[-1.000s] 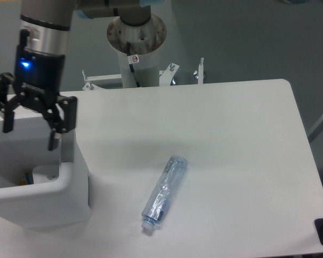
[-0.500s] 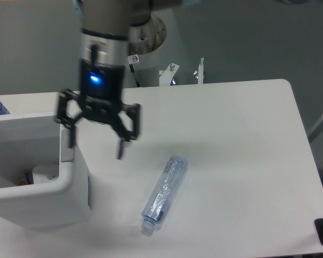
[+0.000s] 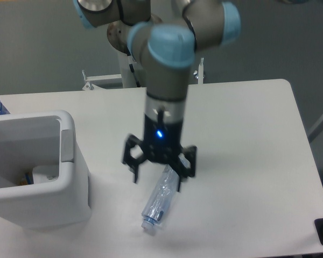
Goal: Place the trash in the trash can
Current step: 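Move the open gripper over the clear plastic water bottle, then lower the gripper and close it around the bottle's capped end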
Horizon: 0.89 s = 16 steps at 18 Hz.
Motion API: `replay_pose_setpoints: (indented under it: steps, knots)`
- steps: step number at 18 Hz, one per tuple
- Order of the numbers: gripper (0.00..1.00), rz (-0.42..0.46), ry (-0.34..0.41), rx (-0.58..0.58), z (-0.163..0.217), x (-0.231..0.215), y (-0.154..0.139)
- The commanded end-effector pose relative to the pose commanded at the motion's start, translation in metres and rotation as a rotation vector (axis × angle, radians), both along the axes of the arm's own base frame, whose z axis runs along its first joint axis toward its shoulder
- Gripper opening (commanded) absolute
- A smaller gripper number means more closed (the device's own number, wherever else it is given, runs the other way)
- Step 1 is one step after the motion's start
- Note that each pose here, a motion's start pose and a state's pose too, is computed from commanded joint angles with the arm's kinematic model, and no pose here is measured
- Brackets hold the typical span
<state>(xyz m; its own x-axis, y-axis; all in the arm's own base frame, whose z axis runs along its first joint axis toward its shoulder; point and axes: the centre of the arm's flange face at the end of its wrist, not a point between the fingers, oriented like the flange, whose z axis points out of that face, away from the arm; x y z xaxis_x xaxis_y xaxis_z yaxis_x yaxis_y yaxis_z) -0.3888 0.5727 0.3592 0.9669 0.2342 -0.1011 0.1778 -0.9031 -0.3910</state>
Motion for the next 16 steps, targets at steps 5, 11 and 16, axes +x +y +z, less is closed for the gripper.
replay_pose_setpoints:
  steps: [5, 11, 16]
  knots:
    - [1.0, 0.011, -0.064, -0.053, -0.058, -0.013, 0.013]
    - [1.0, -0.012, -0.123, -0.098, -0.114, -0.003, 0.033]
    - [1.0, -0.031, -0.149, -0.094, -0.124, 0.005, 0.04]
